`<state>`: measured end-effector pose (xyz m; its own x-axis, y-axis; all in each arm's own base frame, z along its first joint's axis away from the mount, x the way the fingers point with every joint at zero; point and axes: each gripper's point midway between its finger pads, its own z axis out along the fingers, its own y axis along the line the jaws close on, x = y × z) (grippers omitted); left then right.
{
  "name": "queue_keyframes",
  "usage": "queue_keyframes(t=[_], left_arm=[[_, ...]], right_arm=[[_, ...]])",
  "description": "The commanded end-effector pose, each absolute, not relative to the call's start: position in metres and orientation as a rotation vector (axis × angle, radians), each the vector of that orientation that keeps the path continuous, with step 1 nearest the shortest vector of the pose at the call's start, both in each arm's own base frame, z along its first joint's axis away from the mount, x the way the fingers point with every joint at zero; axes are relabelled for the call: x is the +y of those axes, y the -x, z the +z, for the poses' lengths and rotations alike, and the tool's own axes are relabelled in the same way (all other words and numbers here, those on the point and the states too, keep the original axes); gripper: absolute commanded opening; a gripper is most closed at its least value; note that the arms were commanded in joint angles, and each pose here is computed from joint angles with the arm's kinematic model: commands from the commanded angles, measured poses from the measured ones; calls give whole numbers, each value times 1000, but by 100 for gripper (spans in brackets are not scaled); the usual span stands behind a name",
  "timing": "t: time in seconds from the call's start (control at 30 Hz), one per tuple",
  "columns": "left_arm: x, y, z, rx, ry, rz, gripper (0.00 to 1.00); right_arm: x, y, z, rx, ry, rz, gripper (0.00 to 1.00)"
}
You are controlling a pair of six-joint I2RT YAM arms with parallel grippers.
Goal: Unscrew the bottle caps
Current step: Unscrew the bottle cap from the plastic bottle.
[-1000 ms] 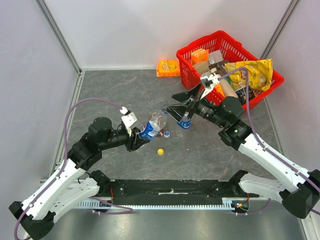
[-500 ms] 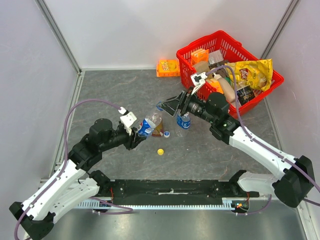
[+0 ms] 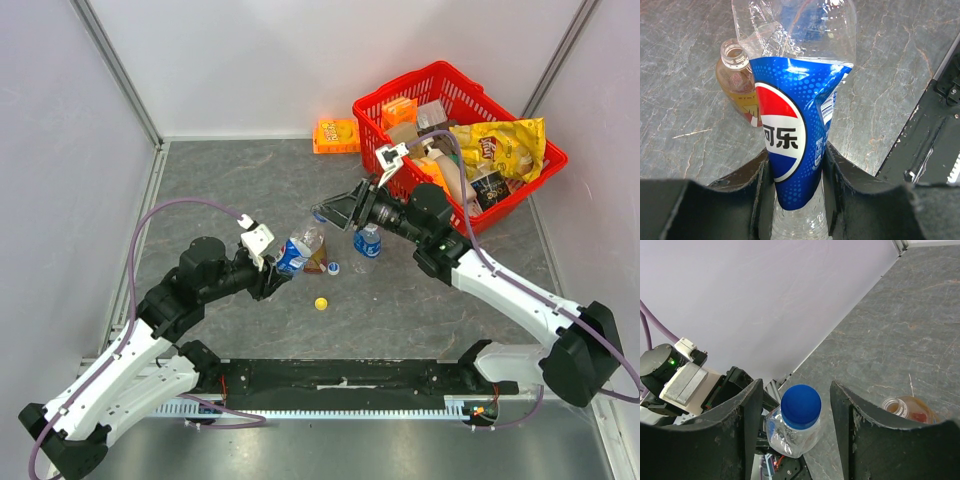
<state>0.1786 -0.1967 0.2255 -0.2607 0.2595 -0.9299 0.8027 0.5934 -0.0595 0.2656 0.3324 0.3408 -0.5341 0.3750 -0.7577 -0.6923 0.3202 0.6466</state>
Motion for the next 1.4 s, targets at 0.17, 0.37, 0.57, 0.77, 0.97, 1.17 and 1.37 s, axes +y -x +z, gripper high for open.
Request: queue_keyframes(t=[0.17, 0.37, 0.57, 0.77, 0.97, 1.17, 1.37], left_arm=[[-197, -183, 232, 1755, -888, -638, 2], [-196, -183, 231, 1755, -887, -637, 2], [-196, -184, 231, 1757, -885, -634, 2], [-199, -180, 240, 1735, -888, -668, 2], [-214, -157, 259, 1662, -963, -817, 2], [-226, -132, 269, 1601, -1054, -970, 2], [-233, -106, 289, 1510, -1121, -1124, 2]], right_arm=[[336, -265, 342, 1606, 306, 1433, 56], [338, -264, 342, 1605, 320, 1444, 37], [339, -262, 339, 1599, 339, 1446, 12], [337, -257, 343, 1562, 384, 1436, 0], [336, -241, 358, 1453, 496, 1463, 0], [327, -210, 380, 1284, 623, 1498, 0], [318, -178, 396, 1131, 769, 1520, 0]])
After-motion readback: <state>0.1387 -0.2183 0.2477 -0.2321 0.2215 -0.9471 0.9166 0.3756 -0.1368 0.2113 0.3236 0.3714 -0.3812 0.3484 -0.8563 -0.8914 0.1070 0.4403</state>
